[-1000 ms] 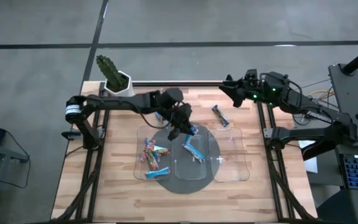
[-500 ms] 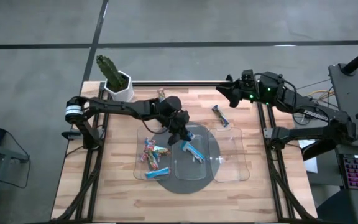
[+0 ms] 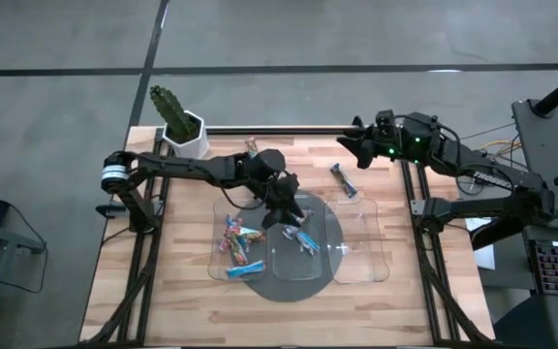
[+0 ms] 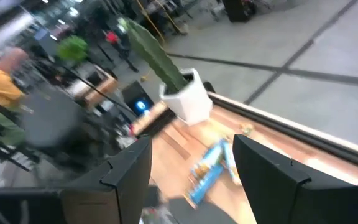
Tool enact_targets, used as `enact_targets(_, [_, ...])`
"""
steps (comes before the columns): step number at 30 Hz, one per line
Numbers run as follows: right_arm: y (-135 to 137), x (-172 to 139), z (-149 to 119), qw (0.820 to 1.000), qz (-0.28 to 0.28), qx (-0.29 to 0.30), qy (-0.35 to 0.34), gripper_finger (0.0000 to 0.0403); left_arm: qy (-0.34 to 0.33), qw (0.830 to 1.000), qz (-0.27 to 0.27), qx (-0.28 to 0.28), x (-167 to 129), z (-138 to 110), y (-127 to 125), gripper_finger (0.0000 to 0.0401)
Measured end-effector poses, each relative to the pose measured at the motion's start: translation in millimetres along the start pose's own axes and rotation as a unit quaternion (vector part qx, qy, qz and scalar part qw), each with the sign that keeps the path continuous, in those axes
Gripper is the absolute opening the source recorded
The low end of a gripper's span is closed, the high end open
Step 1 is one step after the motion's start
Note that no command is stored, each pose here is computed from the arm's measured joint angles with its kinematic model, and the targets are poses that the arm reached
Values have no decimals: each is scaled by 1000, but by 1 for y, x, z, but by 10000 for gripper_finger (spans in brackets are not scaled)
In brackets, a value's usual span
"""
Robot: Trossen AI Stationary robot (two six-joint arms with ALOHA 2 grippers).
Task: Pick and place Granola Bars by type
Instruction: Put the blue granola bar into the middle transparent bin
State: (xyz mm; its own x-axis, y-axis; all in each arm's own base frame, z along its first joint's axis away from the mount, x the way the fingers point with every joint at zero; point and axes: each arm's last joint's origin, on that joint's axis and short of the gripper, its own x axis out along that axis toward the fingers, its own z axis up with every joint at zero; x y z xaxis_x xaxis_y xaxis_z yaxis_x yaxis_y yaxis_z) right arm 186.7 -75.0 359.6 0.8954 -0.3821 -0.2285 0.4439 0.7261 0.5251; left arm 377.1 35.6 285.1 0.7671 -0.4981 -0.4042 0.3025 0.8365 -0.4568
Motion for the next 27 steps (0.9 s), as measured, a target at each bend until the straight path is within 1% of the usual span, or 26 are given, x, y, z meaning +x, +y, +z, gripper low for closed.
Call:
enact_targets(3, [-7,1,-9,998,-48,0,38,215,-31,999,-16,29,-9,24,-11,140])
enact_targets(7, [-21,5,-21,988,-121,19,96,215,-78,994,-34,75,-27,61,-32,105])
enact_targets(11, [-34,14,-30,974,-172,33,144,215,-87,990,-38,107,-46,88,-52,95])
enact_targets(13, [-40,20,-33,968,-183,39,167,219,-86,988,-34,122,-56,98,-61,95])
enact_targets(16, [-48,33,-38,960,-190,51,200,231,-78,986,-16,145,-70,109,-73,95])
enact_targets(21, [-66,56,-49,942,-221,52,249,254,-56,981,50,180,-90,118,-87,95])
enact_targets(23, [-75,64,-54,932,-236,45,270,262,-45,979,72,187,-96,119,-90,95])
enact_targets(27, [-93,77,-67,907,-268,29,325,274,-39,978,85,189,-103,120,-92,94])
